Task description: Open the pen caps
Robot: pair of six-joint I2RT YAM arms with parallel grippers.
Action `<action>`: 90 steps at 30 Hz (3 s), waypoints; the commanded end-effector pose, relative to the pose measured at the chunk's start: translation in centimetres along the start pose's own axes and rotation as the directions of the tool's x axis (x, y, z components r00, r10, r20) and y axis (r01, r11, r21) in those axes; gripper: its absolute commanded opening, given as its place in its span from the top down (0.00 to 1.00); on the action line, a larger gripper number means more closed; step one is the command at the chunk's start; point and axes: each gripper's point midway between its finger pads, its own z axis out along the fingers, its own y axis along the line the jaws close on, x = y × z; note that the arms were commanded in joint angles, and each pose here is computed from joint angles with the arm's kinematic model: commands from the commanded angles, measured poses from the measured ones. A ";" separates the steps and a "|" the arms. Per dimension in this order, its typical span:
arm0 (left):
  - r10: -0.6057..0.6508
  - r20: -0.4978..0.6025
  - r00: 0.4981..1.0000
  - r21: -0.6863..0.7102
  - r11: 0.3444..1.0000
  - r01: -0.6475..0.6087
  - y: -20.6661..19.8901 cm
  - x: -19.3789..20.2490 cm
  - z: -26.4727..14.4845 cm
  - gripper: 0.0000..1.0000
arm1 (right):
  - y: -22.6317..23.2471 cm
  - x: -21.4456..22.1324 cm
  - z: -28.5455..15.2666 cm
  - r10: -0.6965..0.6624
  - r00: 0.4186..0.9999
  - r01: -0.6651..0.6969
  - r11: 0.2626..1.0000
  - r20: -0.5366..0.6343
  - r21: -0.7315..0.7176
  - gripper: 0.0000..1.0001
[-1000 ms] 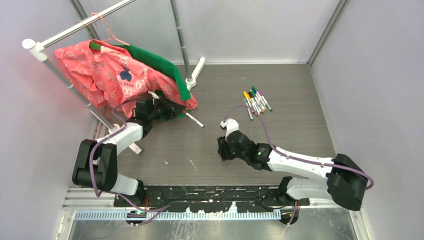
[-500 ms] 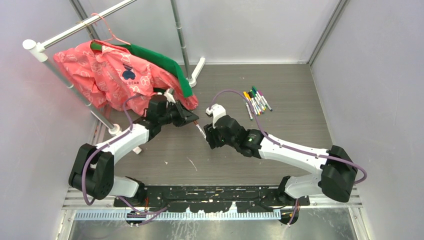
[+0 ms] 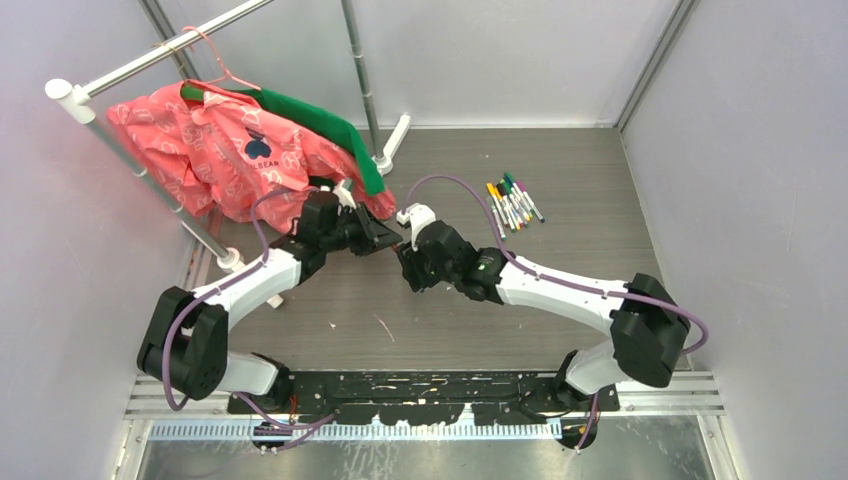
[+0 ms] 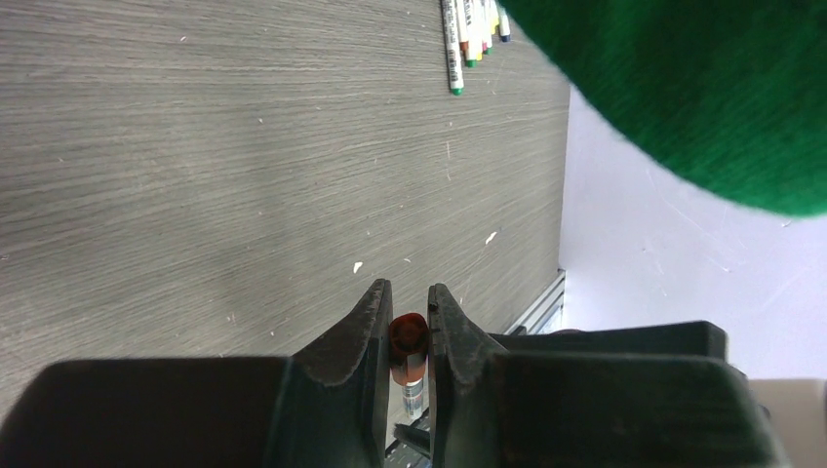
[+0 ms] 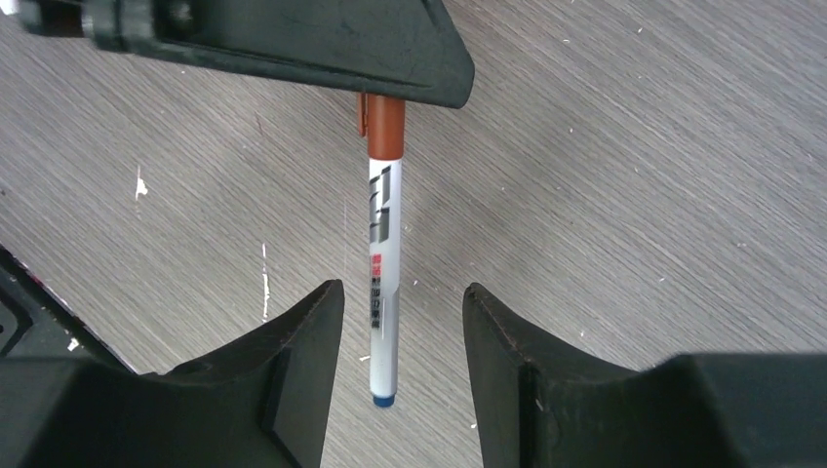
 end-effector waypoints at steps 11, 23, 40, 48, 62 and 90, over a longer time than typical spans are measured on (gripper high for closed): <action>-0.016 0.076 0.997 0.062 0.998 0.011 -2.2 -1.9 0.3 1.00 | -0.5 -0.3 2.1 0.072 0.997 -0.070 0.995 0.018 -0.064 0.99; -0.101 0.194 0.976 -0.011 0.994 0.106 -1.4 -5.9 2.9 1.00 | -2.0 5.5 1.3 0.122 0.989 -0.122 0.992 -0.088 -0.003 0.99; -0.177 0.268 0.947 0.009 0.983 0.181 0.3 -9.7 2.0 1.00 | -2.3 8.4 -1.0 0.177 0.978 -0.179 0.984 -0.110 -0.008 0.99; -0.143 0.161 0.977 0.032 0.990 0.140 0.3 -8.3 2.9 1.00 | -4.4 7.3 -1.1 0.197 0.978 -0.189 0.976 -0.066 0.107 0.99; 0.220 -0.115 0.969 -0.368 0.897 -0.247 6.3 -1.2 0.7 1.00 | -11.9 5.0 1.7 0.381 0.924 -0.349 0.853 -0.007 0.387 0.99; 0.331 -0.384 0.862 -0.551 0.667 -0.502 12.1 3.1 2.3 0.76 | -14.5 9.6 4.0 0.464 0.881 -0.371 0.795 -0.088 0.481 0.58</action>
